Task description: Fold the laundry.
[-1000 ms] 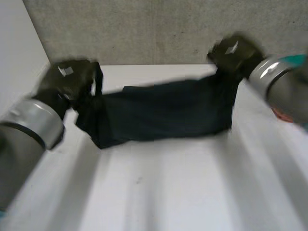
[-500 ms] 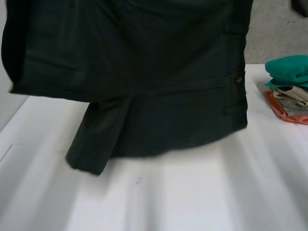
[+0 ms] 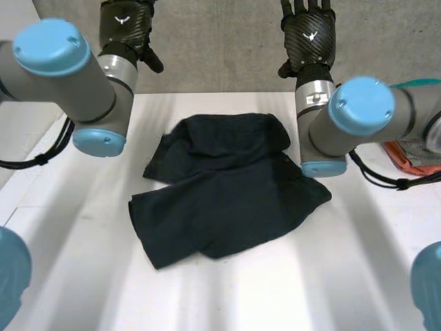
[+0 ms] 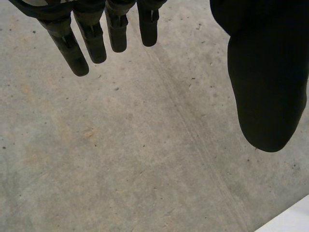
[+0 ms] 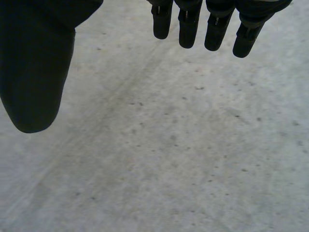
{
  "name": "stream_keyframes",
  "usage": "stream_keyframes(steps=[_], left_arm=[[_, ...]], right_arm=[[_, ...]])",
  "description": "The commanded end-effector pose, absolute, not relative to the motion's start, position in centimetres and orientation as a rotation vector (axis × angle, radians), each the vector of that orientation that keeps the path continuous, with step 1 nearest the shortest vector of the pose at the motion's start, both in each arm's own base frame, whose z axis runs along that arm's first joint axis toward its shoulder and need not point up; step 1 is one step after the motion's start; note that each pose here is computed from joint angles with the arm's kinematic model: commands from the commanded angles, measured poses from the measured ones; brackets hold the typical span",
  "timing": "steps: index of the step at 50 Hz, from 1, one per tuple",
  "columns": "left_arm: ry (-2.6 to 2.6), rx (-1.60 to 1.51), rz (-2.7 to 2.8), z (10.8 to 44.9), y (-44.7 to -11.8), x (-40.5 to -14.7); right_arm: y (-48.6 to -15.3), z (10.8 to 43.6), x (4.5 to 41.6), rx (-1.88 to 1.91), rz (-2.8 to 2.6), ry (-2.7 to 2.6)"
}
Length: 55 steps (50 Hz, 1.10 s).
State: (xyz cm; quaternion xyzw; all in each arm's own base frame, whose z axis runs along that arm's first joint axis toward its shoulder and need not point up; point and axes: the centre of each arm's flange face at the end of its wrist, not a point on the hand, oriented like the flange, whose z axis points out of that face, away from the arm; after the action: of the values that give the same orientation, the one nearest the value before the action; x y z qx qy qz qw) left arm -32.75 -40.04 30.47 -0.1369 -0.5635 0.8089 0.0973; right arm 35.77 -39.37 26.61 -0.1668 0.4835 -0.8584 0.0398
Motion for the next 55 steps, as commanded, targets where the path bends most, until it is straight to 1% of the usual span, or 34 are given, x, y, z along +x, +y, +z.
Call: stream_keyframes(steps=[1, 2, 3, 6, 7, 10, 11, 14, 15, 18, 19, 22, 23, 26, 30, 33, 37, 43, 49, 55], left_arm=[[-1.848, -0.431, 2.31, 32.3, -36.1, -30.7], [-1.889, -0.446, 2.284, 32.0, -35.3, -30.4], [-1.967, -0.484, 2.225, 31.6, -33.6, -29.9], [-2.081, -0.559, 2.104, 30.3, -30.6, -29.2], [-2.147, -0.615, 2.01, 29.2, -28.3, -28.8], [-2.24, -0.715, 1.84, 27.2, -24.5, -28.1], [-2.281, -0.787, 1.721, 25.8, -21.9, -27.7], [-2.324, -0.89, 1.532, 23.6, -18.1, -27.1], [-2.334, -0.945, 1.421, 22.2, -15.8, -26.6], [-2.336, -1.008, 1.286, 20.2, -12.9, -26.1], [-2.325, -1.031, 1.245, 19.3, -11.8, -26.0], [-2.331, -1.027, 1.241, 18.0, -11.4, -25.8], [-2.339, -1.014, 1.267, 17.3, -11.7, -25.8], [-2.353, -0.978, 1.371, 16.2, -13.0, -25.9], [-2.372, -0.926, 1.51, 15.3, -14.7, -25.9], [-2.367, -0.907, 1.569, 15.0, -15.4, -26.1], [-2.359, -0.938, 1.576, 14.4, -15.6, -26.5], [-2.331, -0.993, 1.633, 14.5, -16.2, -26.9], [-2.286, -0.978, 1.716, 14.7, -17.6, -27.4], [-2.276, -1.031, 1.755, 14.1, -19.2, -28.1]], right_arm=[[-37.4, 28.5, 33.1, -0.699, -2.324, 1.66], [-37.0, 28.3, 32.8, -0.742, -2.284, 1.69], [-36.3, 28.1, 31.9, -0.82, -2.206, 1.753], [-35.2, 27.5, 30.5, -0.928, -2.092, 1.845], [-34.5, 26.8, 29.4, -0.997, -2.018, 1.909], [-33.5, 25.8, 27.9, -1.111, -1.92, 1.987], [-32.8, 24.9, 27.0, -1.19, -1.854, 2.032], [-31.8, 23.3, 25.6, -1.314, -1.747, 2.082], [-31.2, 22.2, 24.9, -1.397, -1.686, 2.096], [-30.8, 20.4, 24.0, -1.502, -1.616, 2.105], [-30.7, 19.1, 23.5, -1.559, -1.579, 2.112], [-31.0, 17.3, 23.0, -1.589, -1.543, 2.13], [-31.3, 16.2, 22.8, -1.578, -1.538, 2.139], [-32.3, 14.4, 22.7, -1.551, -1.578, 2.132], [-33.1, 12.8, 23.0, -1.504, -1.644, 2.095], [-33.2, 12.2, 23.4, -1.463, -1.676, 2.066], [-33.3, 12.0, 23.9, -1.436, -1.705, 2.033], [-33.2, 11.6, 24.6, -1.425, -1.728, 2.004], [-32.8, 11.3, 25.3, -1.437, -1.732, 1.983], [-32.6, 11.0, 25.5, -1.444, -1.726, 1.984]])
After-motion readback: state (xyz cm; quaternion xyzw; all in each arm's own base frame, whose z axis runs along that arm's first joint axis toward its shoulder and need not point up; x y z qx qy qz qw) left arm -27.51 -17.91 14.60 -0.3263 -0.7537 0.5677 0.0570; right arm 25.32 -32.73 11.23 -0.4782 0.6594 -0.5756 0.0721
